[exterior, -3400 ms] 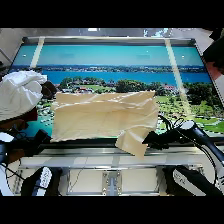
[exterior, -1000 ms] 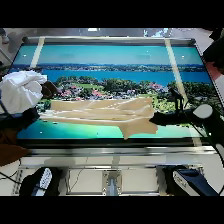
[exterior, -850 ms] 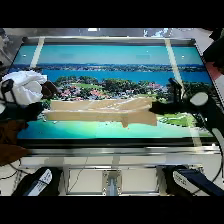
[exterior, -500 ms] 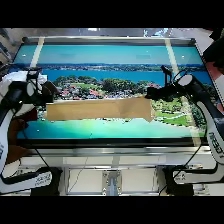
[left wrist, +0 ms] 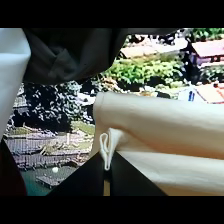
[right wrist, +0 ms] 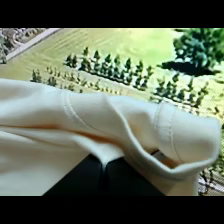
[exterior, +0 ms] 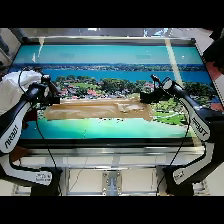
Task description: Fold the shirts.
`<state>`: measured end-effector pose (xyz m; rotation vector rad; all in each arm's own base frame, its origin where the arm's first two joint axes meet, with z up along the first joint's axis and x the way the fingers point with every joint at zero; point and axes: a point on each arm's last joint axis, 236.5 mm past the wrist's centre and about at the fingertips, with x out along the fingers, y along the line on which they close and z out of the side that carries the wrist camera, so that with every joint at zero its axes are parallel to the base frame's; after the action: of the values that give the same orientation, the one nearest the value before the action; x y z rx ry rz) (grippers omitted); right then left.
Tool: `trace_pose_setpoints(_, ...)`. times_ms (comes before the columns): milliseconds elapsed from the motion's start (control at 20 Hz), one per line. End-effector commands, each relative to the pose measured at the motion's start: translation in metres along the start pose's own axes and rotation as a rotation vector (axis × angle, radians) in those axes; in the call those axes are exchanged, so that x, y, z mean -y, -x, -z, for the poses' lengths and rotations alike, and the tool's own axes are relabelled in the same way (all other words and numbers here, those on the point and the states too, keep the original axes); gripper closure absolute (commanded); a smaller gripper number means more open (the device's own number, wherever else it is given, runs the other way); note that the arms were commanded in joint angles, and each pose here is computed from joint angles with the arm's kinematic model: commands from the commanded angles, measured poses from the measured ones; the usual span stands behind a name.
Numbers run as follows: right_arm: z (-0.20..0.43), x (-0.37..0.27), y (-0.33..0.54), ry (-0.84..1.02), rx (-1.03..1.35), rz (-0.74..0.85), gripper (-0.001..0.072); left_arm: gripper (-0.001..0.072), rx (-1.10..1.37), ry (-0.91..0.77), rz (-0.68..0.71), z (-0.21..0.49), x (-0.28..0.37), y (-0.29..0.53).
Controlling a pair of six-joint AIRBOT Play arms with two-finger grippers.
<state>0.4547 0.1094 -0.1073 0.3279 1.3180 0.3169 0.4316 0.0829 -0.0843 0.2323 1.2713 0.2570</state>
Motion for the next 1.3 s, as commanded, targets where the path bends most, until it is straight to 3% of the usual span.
trace_pose_setpoints(0,-0.007,-0.010,0.009,0.030,-0.014,-0.013,0.0664,0.0532,-0.008,0.007,-0.010,0.002,-0.003,0.003)
trace_pose_setpoints(50,-0.014,-0.017,0.024,0.053,-0.008,-0.019,0.0587,0.0323,0.008,0.013,-0.012,-0.002,-0.006,0.010)
trace_pose_setpoints(100,-0.021,-0.024,0.042,0.085,0.003,-0.015,0.0500,0.0190,0.037,0.023,-0.014,-0.007,-0.010,0.022)
trace_pose_setpoints(300,-0.042,-0.036,0.141,0.227,0.077,0.083,0.0499,0.0181,0.215,0.081,-0.021,-0.034,-0.035,0.094)
trace_pose_setpoints(350,-0.047,-0.030,0.170,0.253,0.120,0.141,0.0455,0.0181,0.268,0.094,-0.021,-0.040,-0.041,0.114)
trace_pose_setpoints(400,-0.051,-0.020,0.197,0.237,0.172,0.196,0.0268,0.0181,0.327,0.103,-0.017,-0.046,-0.044,0.137)
trace_pose_setpoints(550,-0.042,0.028,0.229,0.031,0.188,0.230,0.0227,0.0181,0.452,0.036,-0.007,-0.058,-0.037,0.185)
trace_pose_setpoints(750,0.000,0.069,0.194,-0.225,0.003,-0.035,0.0223,0.0180,0.568,-0.079,0.064,-0.071,0.016,0.224)
trace_pose_setpoints(900,0.008,0.087,0.155,-0.325,-0.021,-0.253,0.0105,0.0181,0.698,-0.156,0.139,-0.089,0.063,0.251)
trace_pose_setpoints(1250,0.021,0.085,0.062,-0.336,-0.147,-0.411,0.0096,0.0182,0.674,-0.114,0.265,-0.094,0.112,0.234)
